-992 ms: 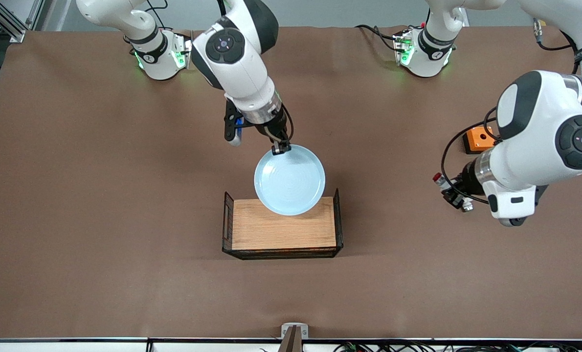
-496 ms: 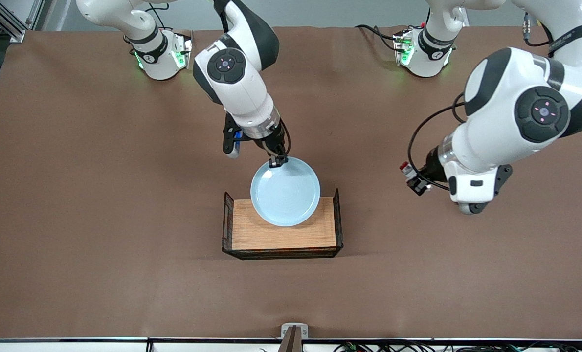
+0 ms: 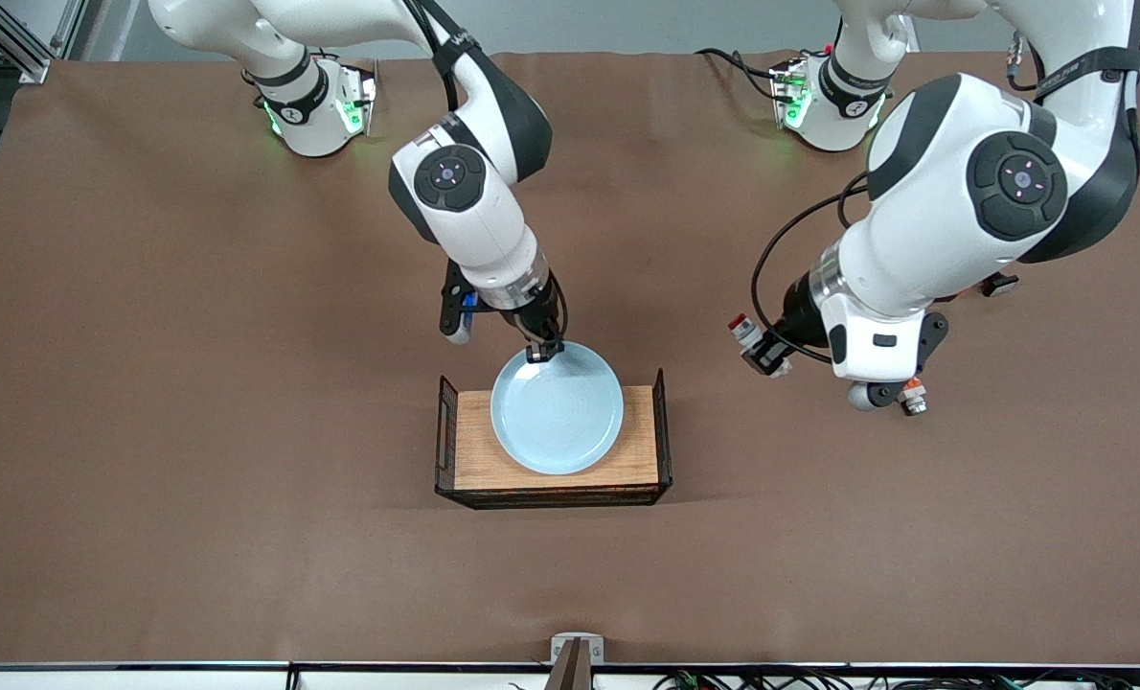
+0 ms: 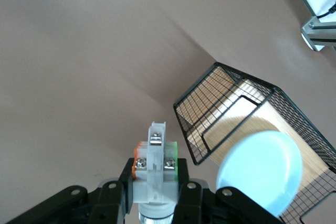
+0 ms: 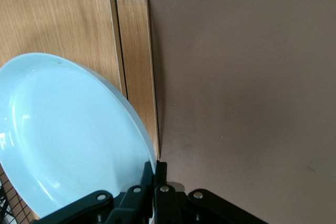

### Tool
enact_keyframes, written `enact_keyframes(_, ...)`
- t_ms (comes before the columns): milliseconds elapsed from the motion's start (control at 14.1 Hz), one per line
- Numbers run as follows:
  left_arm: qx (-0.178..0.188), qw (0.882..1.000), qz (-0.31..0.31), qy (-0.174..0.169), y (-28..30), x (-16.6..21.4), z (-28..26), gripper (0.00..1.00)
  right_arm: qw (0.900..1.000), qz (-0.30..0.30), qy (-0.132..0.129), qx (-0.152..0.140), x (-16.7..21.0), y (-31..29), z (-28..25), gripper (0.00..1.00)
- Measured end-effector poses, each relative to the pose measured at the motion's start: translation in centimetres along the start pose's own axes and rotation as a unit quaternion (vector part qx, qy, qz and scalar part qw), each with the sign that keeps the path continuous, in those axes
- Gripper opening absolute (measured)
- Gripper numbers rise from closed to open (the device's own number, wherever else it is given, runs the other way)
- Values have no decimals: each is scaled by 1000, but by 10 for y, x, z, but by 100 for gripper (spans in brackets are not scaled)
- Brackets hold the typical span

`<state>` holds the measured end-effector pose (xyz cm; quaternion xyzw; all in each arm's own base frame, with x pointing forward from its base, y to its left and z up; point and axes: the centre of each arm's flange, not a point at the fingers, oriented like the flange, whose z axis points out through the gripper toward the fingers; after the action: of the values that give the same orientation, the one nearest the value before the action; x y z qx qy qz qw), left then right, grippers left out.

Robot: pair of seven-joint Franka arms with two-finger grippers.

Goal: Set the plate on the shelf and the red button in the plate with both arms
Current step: 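Lower the plate onto the wooden tray and open the right gripper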

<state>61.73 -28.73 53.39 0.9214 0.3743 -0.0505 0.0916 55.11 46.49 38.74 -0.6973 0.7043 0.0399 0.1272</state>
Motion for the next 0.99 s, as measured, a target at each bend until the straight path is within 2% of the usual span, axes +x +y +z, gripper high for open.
enact_keyframes(425, -33, 999, -20, 1, 14, -14, 0, 34, 1000, -2, 8, 1, 1, -5, 16, 3)
enact_keyframes(780, -45, 998, -32, 1, 20, -20, 3, 34, 1000, -7, 15, 2, -1, -10, 31, 5)
enact_keyframes(850, -48, 998, -37, 1, 22, -22, 3, 34, 1000, -6, 15, 2, -1, -11, 32, 10)
enact_keyframes(992, -48, 998, -41, -1, 25, -26, 9, 34, 1000, -3, 17, 2, 2, -13, 33, 30)
